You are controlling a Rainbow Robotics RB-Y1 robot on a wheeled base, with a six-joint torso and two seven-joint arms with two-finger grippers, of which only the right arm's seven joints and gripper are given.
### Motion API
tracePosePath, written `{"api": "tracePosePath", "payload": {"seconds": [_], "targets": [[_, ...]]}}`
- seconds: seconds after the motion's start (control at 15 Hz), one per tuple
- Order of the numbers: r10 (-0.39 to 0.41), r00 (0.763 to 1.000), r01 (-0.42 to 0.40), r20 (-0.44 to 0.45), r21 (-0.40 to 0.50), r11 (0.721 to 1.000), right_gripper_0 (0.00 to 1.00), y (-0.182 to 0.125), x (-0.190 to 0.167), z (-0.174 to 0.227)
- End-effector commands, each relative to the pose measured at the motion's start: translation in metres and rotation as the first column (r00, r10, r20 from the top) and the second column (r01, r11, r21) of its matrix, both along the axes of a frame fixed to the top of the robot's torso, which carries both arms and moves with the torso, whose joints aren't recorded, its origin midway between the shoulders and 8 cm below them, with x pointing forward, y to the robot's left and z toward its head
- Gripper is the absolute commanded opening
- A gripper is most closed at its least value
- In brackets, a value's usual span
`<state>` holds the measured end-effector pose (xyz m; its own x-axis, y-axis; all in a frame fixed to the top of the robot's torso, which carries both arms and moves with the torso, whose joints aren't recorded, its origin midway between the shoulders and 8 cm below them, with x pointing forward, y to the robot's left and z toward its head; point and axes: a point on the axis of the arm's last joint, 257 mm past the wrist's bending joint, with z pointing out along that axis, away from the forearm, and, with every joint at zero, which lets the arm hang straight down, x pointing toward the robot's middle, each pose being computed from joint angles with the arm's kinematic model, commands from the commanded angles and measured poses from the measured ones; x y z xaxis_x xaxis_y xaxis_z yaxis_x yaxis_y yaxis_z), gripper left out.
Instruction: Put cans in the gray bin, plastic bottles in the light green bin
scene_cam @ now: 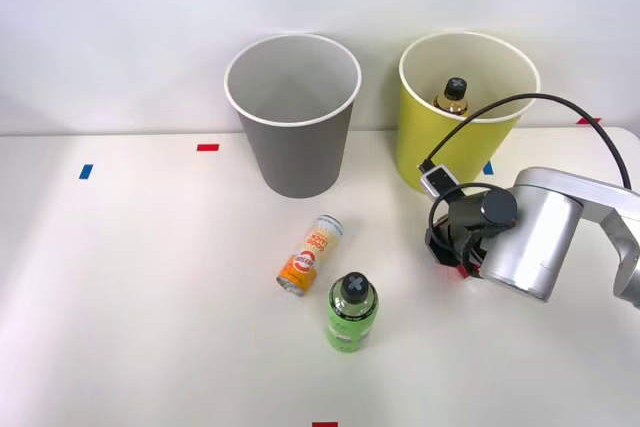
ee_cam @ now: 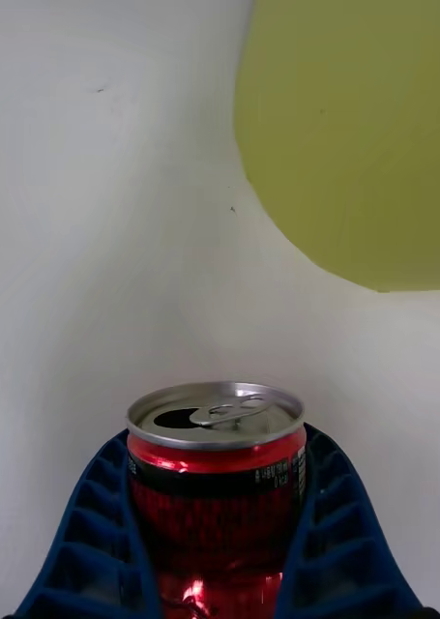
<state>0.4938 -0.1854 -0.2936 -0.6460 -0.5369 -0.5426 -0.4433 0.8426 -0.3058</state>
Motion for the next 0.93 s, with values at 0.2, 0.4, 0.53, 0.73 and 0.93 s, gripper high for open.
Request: {"api": "tracePosePath", "payload": {"seconds": [0.2,0.4,0.53,0.73,0.93], "targets": [[0.016,1.000,-0.016,0.007,0.001,1.000,0.00,-0.001,-0.009,0.002],[0.049,0.997,-0.049,0.064,0.005,0.999,0.00,-0.001,-0.027,0.012],[0.024,0.990,-0.036,0.139,0.085,0.996,0.00,0.013,-0.034,0.034],[-0.018,0.974,-0.042,0.226,0.259,0.965,0.00,0.035,-0.036,0.072],[-0.027,0.931,-0.146,0.363,0.439,0.887,0.00,0.064,-0.027,0.118]]}}
